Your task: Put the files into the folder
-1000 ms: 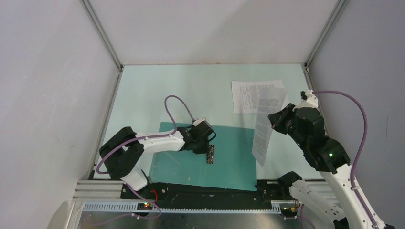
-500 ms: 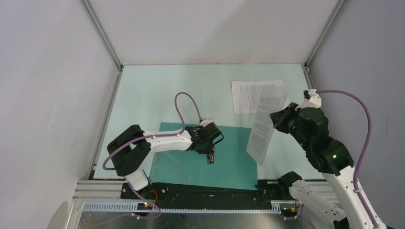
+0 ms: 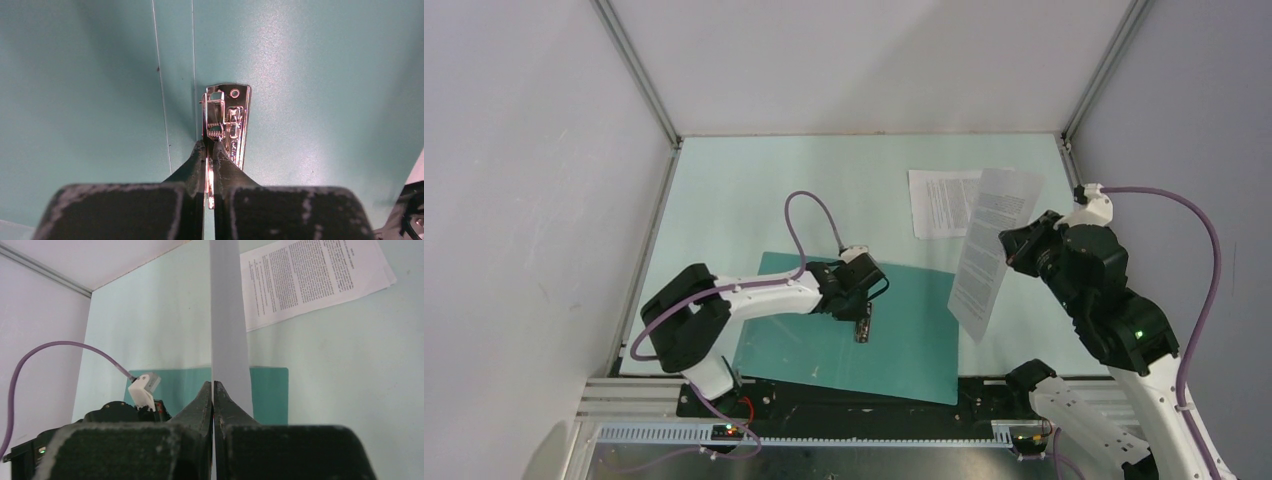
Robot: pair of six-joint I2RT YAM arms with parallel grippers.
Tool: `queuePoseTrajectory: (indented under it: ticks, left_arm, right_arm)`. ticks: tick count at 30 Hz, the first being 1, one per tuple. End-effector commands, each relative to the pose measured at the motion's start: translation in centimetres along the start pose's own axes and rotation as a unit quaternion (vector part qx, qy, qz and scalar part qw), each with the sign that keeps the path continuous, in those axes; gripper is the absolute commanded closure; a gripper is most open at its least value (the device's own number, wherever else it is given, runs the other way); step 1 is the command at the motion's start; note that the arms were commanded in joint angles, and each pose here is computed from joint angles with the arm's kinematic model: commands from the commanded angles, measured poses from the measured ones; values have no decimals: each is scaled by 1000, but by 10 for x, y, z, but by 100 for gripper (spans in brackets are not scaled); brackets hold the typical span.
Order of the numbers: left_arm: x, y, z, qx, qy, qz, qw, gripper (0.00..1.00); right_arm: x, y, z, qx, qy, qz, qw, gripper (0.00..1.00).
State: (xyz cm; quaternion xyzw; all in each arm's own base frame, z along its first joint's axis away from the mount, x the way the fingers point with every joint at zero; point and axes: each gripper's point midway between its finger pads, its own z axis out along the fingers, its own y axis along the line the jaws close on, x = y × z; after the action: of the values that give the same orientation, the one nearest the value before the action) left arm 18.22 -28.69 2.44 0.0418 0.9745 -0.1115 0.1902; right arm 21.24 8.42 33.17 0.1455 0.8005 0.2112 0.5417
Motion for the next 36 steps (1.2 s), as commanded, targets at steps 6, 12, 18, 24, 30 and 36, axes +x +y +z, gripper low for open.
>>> queuePoseTrajectory:
  ticks: [6,12,18,24,30,36]
  left_arm:
    - [-47,-23,-42,68,-52,-20,996,100]
    - [-65,-34,-49,94,-61,-38,993,100]
    - [-84,-51,-42,112,-69,-78,988,100]
    - [-109,-77,-30,131,-76,-124,981,100]
    - [-126,-92,-5,115,-77,-176,975,100]
    - [-125,-108,27,102,-60,-188,975,100]
  right_arm:
    - [-18,-2,-10,9,-27,-6,1000,100]
    - [-24,-3,-15,14,-35,-7,999,100]
    - [-30,-3,-20,16,-41,-8,999,100]
    - [-34,-5,-25,21,-46,-10,999,100]
    - [-40,-5,-31,20,-54,-11,998,100]
    - [-37,0,-28,11,-42,-20,999,100]
